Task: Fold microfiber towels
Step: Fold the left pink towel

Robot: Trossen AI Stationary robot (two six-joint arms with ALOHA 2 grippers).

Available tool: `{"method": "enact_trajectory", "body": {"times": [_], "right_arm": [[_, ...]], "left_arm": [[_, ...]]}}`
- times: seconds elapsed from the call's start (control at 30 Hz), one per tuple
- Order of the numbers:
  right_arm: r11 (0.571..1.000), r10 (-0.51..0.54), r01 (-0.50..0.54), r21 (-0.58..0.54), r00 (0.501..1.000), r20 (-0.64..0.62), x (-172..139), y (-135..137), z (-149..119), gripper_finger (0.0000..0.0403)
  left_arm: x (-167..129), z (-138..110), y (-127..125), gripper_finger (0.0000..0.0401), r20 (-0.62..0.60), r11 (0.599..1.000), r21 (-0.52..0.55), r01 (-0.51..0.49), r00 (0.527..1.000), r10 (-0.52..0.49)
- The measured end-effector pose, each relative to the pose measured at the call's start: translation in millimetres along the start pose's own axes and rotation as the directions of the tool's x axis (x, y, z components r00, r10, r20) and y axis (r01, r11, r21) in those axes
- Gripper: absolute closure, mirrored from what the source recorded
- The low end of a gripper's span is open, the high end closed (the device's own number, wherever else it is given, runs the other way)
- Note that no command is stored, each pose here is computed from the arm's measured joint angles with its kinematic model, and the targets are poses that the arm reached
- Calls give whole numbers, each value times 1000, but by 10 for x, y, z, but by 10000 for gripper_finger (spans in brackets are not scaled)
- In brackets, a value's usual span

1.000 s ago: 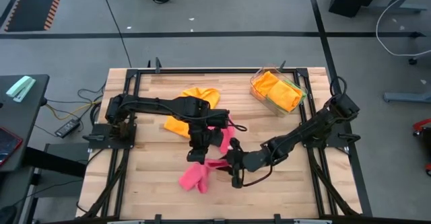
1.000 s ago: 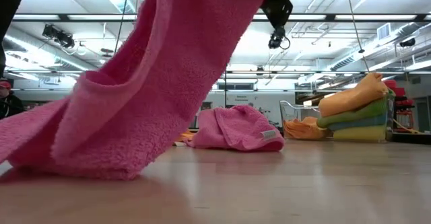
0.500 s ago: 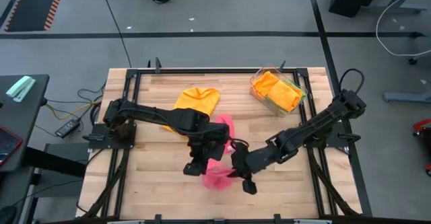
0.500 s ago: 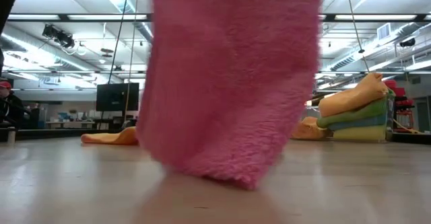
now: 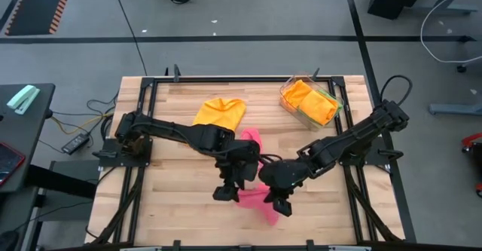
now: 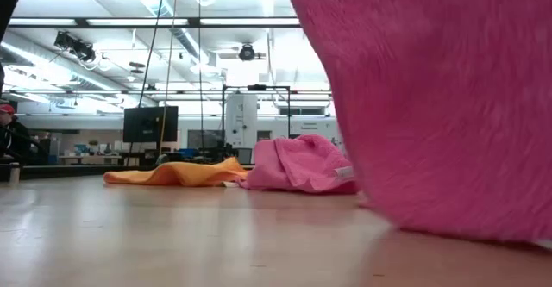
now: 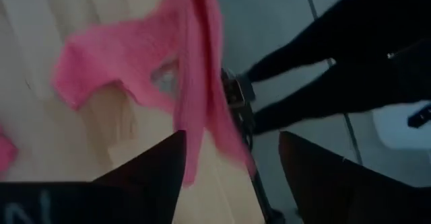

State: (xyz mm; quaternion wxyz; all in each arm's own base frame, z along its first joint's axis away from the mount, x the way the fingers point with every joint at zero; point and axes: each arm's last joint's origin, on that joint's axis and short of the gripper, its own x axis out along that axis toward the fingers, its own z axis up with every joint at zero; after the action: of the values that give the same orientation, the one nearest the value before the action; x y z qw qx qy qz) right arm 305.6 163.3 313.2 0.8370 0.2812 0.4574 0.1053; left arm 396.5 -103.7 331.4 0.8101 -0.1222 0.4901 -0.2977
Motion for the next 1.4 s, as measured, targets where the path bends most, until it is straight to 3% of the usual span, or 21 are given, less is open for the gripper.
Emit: {"method": "enact_trajectory", "body": {"times": [0.17, 0.33, 0.53, 0.67, 0.83, 1.0, 1.1, 1.2, 1.4], "right_arm": [[996, -6, 10, 94, 999, -44, -43, 2, -16, 397], [990, 17, -15, 143, 1000, -14, -178, 36, -10, 397], [983, 19, -21, 181, 1000, 11, -349, 46, -21, 398], [982, 22, -24, 187, 1000, 14, -379, 48, -23, 398], [982, 38, -41, 183, 999, 21, -440, 61, -27, 398], [983, 51, -53, 175, 999, 14, -455, 65, -28, 398], [980, 81, -80, 184, 997, 5, -465, 80, -25, 398], [966, 186, -183, 184, 983, -2, -501, 157, 6, 398], [932, 349, -344, 110, 937, -27, -693, 398, 61, 398]], "left_arm": [[-6, 76, 11, 156, 76, 999, -25, -42, 996, 44], [4, 90, 16, 159, 103, 988, -42, -151, 983, 155], [-5, 209, -20, 153, 221, 991, -28, -131, 966, 134], [-8, 218, -19, 155, 231, 991, -39, -129, 964, 135], [7, 178, -18, 183, 195, 985, 12, -173, 966, 168], [4, 153, 4, 242, 173, 979, 25, -202, 965, 195], [-59, 176, -14, 305, 169, 986, 9, -164, 973, 160], [-235, 270, -115, 379, 214, 998, -4, -56, 975, 55], [-418, 379, -367, 387, 240, 976, -21, 215, 949, -204]]}}
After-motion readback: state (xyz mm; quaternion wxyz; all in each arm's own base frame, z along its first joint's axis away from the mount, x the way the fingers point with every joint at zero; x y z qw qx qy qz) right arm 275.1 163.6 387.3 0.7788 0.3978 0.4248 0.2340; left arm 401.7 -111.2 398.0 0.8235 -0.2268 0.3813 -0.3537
